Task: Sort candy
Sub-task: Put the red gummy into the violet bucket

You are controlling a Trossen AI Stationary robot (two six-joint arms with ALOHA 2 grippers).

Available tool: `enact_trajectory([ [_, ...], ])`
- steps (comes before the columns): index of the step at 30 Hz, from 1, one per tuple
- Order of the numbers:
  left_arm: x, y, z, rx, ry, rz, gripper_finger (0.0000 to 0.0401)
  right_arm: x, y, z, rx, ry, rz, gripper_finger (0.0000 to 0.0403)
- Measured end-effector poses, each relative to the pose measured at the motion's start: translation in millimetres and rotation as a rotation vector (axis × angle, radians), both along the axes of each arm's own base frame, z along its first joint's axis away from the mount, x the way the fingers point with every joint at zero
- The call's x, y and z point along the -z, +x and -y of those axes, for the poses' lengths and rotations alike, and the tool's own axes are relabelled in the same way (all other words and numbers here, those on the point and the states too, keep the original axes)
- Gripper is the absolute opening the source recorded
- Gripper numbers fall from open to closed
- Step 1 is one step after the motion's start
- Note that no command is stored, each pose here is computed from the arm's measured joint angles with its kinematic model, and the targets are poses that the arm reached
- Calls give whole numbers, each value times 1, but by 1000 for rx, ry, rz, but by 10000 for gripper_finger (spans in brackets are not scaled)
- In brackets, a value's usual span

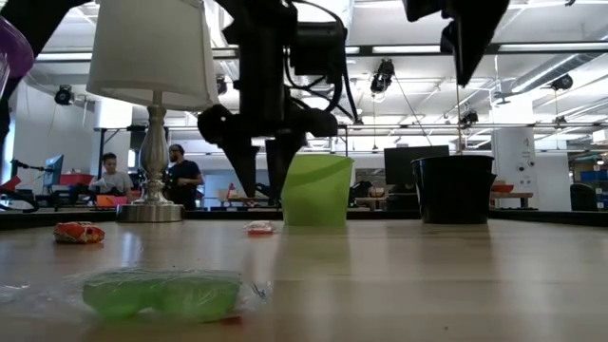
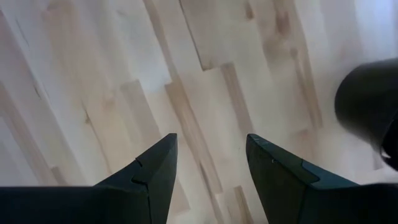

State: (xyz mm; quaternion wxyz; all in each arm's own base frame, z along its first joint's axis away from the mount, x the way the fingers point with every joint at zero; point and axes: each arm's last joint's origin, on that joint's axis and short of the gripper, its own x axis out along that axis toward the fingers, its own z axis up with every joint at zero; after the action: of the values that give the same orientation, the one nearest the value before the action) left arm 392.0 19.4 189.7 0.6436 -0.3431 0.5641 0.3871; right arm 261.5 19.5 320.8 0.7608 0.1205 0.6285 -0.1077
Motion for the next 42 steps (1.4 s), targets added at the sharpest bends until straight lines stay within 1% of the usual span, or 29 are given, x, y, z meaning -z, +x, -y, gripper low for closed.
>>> enact_trajectory([
  [3,7,4,-1,9,-20,6,166,4,-2,-6,-14,1,-16,183],
  [9,24,7,-8,-4,-51,-36,166,6,-9,-16,-9,8,-23,183],
  [16,44,11,-12,-14,-83,-69,166,-1,-18,-21,4,19,3,183],
  [22,52,12,-12,15,-105,-90,160,-10,-27,-21,26,31,44,183],
  [26,52,13,-12,40,-112,-91,134,-14,-31,-20,27,35,63,183],
  [35,52,10,-9,222,-129,-120,17,-16,-33,-19,26,36,72,183],
  [37,52,9,-8,267,-132,-134,6,-16,-33,-19,26,36,72,183],
  [42,50,5,-5,396,-156,-175,6,-16,-33,-19,26,36,72,183],
])
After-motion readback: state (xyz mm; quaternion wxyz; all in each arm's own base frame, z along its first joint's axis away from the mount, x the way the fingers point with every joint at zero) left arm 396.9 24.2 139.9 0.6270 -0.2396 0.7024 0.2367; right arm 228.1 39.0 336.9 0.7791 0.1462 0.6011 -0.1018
